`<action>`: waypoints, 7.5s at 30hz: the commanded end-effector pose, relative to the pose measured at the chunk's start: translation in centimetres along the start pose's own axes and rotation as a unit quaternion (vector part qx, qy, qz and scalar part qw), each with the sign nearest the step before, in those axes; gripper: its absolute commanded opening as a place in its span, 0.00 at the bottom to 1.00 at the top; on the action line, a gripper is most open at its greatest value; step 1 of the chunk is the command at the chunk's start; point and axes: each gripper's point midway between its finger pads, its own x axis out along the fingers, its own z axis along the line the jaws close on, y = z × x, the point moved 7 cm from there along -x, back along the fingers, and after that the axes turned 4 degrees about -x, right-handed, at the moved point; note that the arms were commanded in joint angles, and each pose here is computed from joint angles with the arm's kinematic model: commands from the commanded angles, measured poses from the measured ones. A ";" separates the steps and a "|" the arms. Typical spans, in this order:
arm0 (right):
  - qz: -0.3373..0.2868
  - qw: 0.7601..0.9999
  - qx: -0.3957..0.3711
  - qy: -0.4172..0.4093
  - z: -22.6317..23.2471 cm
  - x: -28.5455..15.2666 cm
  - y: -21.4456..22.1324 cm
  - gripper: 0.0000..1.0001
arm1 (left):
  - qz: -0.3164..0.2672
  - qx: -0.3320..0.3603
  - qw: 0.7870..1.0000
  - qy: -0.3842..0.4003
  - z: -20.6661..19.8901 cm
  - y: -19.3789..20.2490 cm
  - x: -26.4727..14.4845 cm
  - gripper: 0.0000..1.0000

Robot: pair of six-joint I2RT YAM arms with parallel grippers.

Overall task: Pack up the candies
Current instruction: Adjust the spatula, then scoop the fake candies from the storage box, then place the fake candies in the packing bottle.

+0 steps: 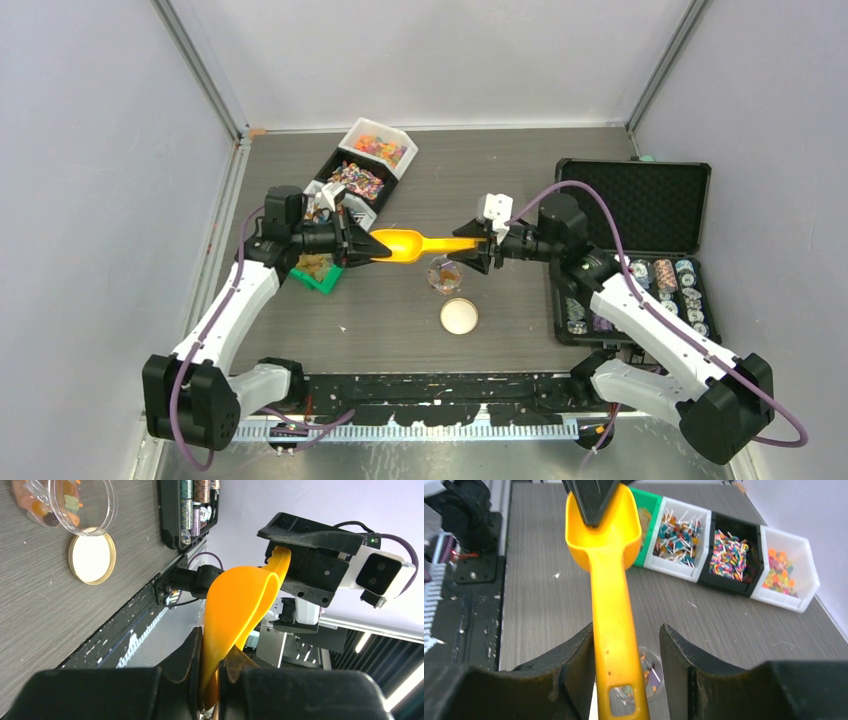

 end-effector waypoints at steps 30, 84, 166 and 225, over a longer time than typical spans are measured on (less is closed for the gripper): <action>0.079 0.993 0.045 0.073 -6.5 4.1 -7.4 0.00 | -0.358 -0.007 0.918 -0.171 3.9 -10.5 -8.6 0.99; 0.313 0.947 -0.058 0.042 -5.0 27.4 3.7 0.00 | -0.288 -0.021 0.895 -0.340 14.0 -25.1 -9.5 0.37; 0.018 0.976 -0.008 0.218 -4.5 21.1 2.4 0.00 | -0.400 0.163 0.863 -0.264 -1.2 -8.3 -11.6 1.00; 0.271 0.949 -0.020 0.157 6.9 -9.8 3.1 0.00 | -0.245 0.217 0.925 -0.191 1.4 0.3 -7.2 1.00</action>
